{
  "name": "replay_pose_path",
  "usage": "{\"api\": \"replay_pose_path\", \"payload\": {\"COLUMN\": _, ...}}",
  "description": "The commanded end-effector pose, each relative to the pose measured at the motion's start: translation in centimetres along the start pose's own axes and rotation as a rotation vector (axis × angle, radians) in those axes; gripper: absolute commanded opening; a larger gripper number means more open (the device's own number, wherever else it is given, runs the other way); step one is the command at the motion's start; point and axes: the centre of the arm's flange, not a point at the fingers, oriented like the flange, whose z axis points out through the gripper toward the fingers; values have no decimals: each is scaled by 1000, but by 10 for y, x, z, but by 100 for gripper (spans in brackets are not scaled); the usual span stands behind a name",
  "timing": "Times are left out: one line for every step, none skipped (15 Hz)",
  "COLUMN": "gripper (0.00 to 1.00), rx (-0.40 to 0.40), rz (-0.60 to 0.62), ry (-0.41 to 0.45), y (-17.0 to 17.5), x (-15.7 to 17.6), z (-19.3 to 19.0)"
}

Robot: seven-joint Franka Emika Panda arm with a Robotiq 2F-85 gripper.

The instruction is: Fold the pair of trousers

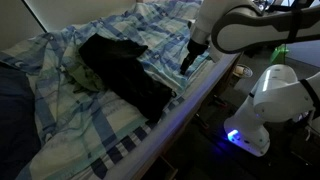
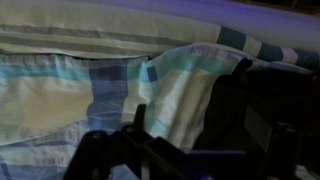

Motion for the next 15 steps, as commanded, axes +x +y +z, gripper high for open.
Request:
{"api": "replay_pose_path", "payload": {"gripper": 100, "rx": 0, "rz": 0, "ry": -2, "y": 0, "x": 0, "z": 1}}
{"api": "replay_pose_path", "payload": {"gripper": 100, "rx": 0, "rz": 0, "ry": -3, "y": 0, "x": 0, "z": 1}}
{"api": "replay_pose_path", "payload": {"gripper": 100, "rx": 0, "rz": 0, "ry": -4, "y": 0, "x": 0, "z": 1}}
{"api": "replay_pose_path", "payload": {"gripper": 100, "rx": 0, "rz": 0, "ry": -5, "y": 0, "x": 0, "z": 2}}
{"api": "replay_pose_path", "payload": {"gripper": 100, "rx": 0, "rz": 0, "ry": -6, "y": 0, "x": 0, "z": 2}}
{"api": "replay_pose_path", "payload": {"gripper": 100, "rx": 7, "rz": -7, "ry": -6, "y": -1, "x": 3, "z": 4}}
{"api": "replay_pose_path", "payload": {"gripper": 100, "rx": 22, "rz": -17, "ry": 0, "y": -3, "x": 6, "z": 5}}
{"api": "replay_pose_path", "payload": {"gripper": 100, "rx": 30, "rz": -29, "ry": 4, "y": -5, "x": 9, "z": 5}}
{"api": "replay_pose_path", "payload": {"gripper": 100, "rx": 44, "rz": -43, "ry": 8, "y": -9, "x": 14, "z": 7}}
{"api": "replay_pose_path", "payload": {"gripper": 100, "rx": 52, "rz": -59, "ry": 10, "y": -13, "x": 19, "z": 8}}
{"api": "replay_pose_path", "payload": {"gripper": 100, "rx": 63, "rz": -73, "ry": 15, "y": -18, "x": 24, "z": 8}}
{"api": "replay_pose_path", "payload": {"gripper": 100, "rx": 80, "rz": -92, "ry": 21, "y": -24, "x": 28, "z": 9}}
{"api": "replay_pose_path", "payload": {"gripper": 100, "rx": 93, "rz": -104, "ry": 23, "y": -32, "x": 31, "z": 11}}
{"api": "replay_pose_path", "payload": {"gripper": 100, "rx": 107, "rz": -118, "ry": 22, "y": -39, "x": 34, "z": 14}}
{"api": "replay_pose_path", "payload": {"gripper": 100, "rx": 121, "rz": -123, "ry": 19, "y": -45, "x": 36, "z": 18}}
